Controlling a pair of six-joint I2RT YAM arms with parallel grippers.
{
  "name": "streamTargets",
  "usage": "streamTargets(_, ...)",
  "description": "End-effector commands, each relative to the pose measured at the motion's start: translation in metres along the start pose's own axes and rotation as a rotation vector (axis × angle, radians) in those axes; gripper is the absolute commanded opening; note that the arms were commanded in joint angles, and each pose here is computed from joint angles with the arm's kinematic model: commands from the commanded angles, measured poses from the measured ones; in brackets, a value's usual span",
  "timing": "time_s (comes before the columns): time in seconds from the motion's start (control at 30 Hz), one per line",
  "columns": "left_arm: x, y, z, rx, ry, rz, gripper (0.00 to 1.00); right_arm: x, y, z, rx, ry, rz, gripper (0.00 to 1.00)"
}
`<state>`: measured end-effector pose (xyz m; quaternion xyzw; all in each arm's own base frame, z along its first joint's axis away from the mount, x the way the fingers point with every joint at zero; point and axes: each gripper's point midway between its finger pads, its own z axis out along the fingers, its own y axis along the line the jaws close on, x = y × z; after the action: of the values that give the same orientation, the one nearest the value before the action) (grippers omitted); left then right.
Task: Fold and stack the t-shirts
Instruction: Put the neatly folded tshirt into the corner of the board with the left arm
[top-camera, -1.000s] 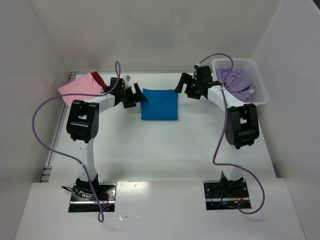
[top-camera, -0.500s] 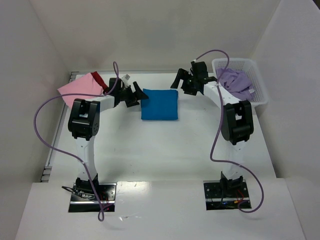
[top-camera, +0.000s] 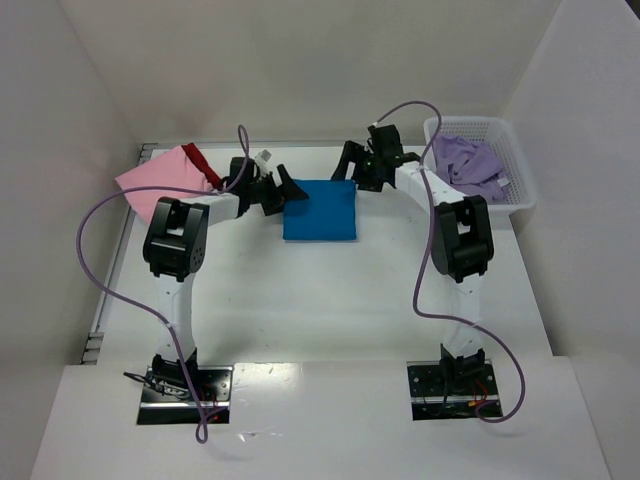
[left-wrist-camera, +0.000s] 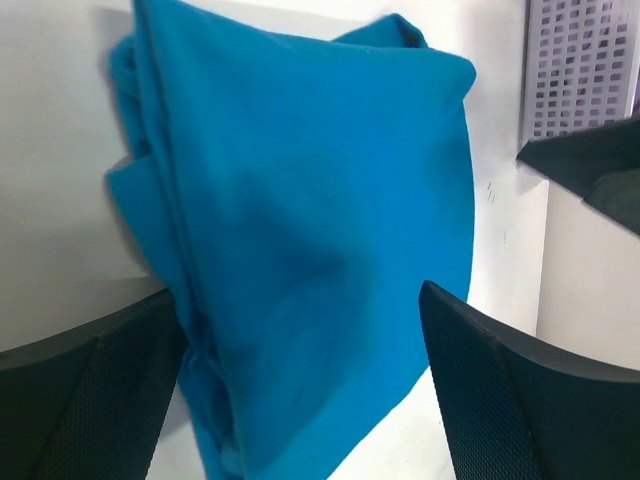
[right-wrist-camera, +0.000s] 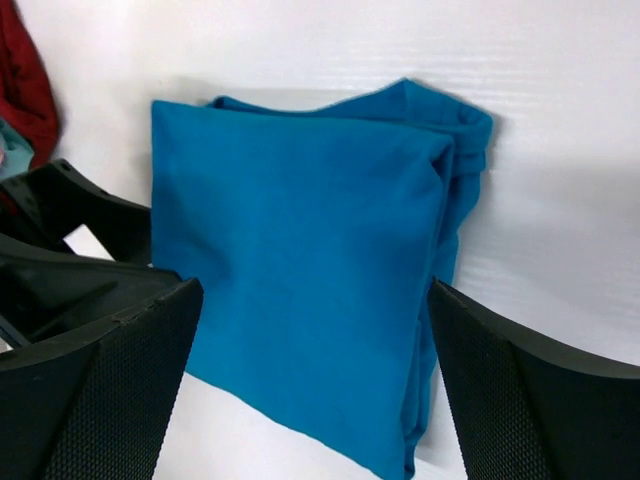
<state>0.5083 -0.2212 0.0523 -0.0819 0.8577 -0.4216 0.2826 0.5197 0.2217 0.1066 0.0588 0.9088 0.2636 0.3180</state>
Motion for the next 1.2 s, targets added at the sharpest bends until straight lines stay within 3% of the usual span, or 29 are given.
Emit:
streamTargets(0.0,0.059,0.045,0.012,-0.14,0.132,-0.11,1.0,-0.017,0.02,0.008,-0.06,-0.037,-0.048,0.97)
streamTargets(0.13,0.059,0.044,0.009,-0.152,0.129,-0.132,1.0,-0.007,0.023,0.021,-0.068,-0.006,-0.09,0.91)
streamTargets(0.5,0.059,0.05,-0.008,-0.18,0.106,-0.18,1.0,0.008,0.015,0.03,-0.02,0.025,-0.132,0.48)
streamTargets(0.8,0.057,0.064,-0.027,-0.213,0.111,-0.181,1.0,0.021,-0.008,0.05,0.049,0.067,-0.137,0.37)
streamTargets(0.93,0.049,0.068,-0.037,-0.226,0.091,-0.169,1.0,0.026,-0.014,0.056,0.067,0.081,-0.133,0.36)
streamTargets(1.17,0.07,0.08,-0.036,-0.234,0.134,-0.208,1.0,0.039,-0.029,0.066,0.105,0.115,-0.125,0.35)
